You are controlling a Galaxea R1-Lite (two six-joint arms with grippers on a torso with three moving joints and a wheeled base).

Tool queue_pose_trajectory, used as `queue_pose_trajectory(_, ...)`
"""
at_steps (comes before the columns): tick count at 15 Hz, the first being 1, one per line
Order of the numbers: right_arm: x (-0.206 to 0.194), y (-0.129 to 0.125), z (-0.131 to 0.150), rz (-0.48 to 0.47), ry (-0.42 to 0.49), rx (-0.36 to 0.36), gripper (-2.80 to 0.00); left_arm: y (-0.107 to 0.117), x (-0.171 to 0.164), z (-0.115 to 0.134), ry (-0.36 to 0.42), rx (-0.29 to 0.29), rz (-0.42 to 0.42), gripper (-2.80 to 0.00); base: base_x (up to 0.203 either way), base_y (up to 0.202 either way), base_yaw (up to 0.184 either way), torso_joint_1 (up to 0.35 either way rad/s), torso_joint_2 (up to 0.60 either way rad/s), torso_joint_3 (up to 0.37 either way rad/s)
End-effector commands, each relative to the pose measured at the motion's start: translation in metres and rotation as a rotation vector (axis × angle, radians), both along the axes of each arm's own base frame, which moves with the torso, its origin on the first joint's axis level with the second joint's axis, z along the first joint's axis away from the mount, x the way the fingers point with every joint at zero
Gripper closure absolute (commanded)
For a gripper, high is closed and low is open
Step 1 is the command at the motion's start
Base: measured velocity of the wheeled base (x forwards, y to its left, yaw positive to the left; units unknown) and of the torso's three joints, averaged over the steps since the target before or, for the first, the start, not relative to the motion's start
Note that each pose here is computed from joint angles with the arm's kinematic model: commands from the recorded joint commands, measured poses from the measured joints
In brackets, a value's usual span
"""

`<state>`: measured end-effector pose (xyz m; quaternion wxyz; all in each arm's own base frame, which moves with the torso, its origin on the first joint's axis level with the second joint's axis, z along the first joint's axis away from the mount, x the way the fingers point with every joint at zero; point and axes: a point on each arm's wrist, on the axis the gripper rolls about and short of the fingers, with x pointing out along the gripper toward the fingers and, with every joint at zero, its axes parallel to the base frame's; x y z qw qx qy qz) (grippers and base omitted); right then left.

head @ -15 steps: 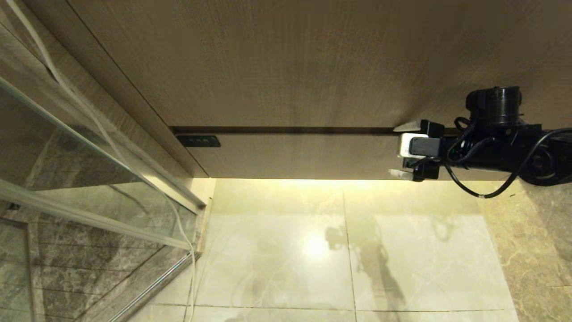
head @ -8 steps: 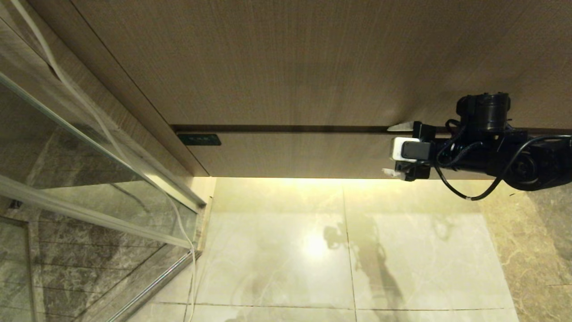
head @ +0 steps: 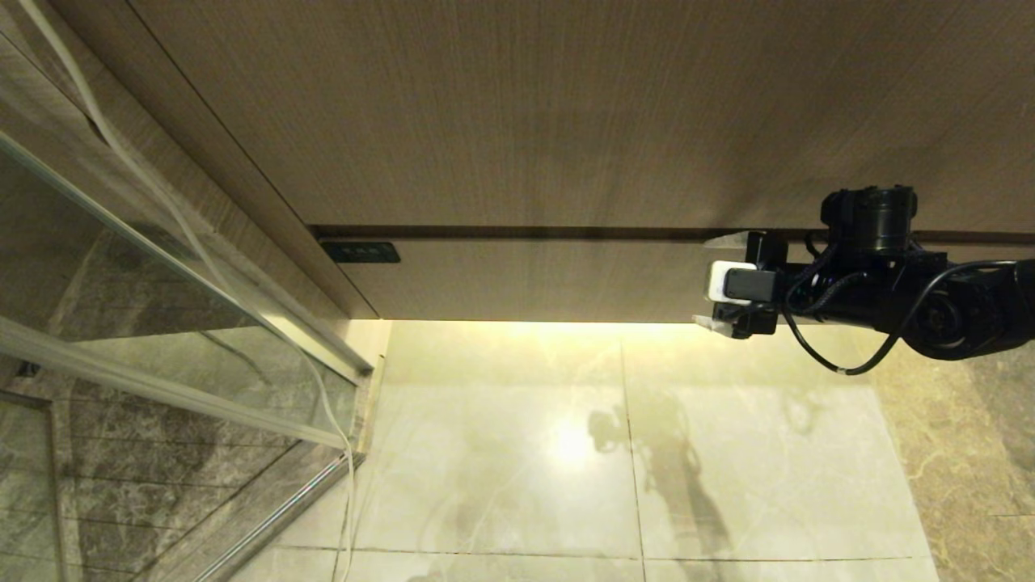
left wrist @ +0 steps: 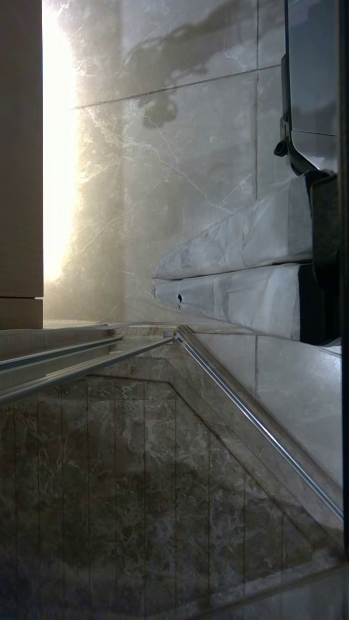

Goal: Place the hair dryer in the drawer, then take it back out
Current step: Pull open the drawer

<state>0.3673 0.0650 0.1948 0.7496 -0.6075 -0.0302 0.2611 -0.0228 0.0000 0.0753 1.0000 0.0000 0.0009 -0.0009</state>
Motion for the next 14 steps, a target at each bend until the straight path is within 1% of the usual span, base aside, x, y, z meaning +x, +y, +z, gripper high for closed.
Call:
queue_pose_trajectory(1,0.001,0.0,-0.002,0.001,-0.003,-0.006,-2.8,0.0,0.0,0.0,0.0,0.0,0.0,0.0,0.0,0.0,0.0,0.0,0.0,0.0)
queue_pose_trajectory(2,0.002,0.0,0.004,-0.007,-0.049,0.001,-2.8,0.0,0.0,0.0,0.0,0.0,0.0,0.0,0.0,0.0,0.0,0.0,0.0,0.0)
queue_pose_trajectory(6,0.0,-0.004,0.007,-0.021,-0.058,0.012,-2.8,0.0,0.0,0.0,0.0,0.0,0.0,0.0,0.0,0.0,0.0,0.0,0.0,0.0)
queue_pose_trajectory(12,0.01,-0.003,-0.006,-0.031,-0.043,0.0,-2.8,0.0,0.0,0.0,0.001,0.0,0.0,0.0,0.0,0.0,0.0,0.0,0.0,0.0)
queue_pose_trajectory(14,0.019,-0.002,-0.019,-0.051,-0.028,-0.011,-2.8,0.0,0.0,0.0,0.001,0.0,0.0,0.0,0.0,0.0,0.0,0.0,0.0,0.0)
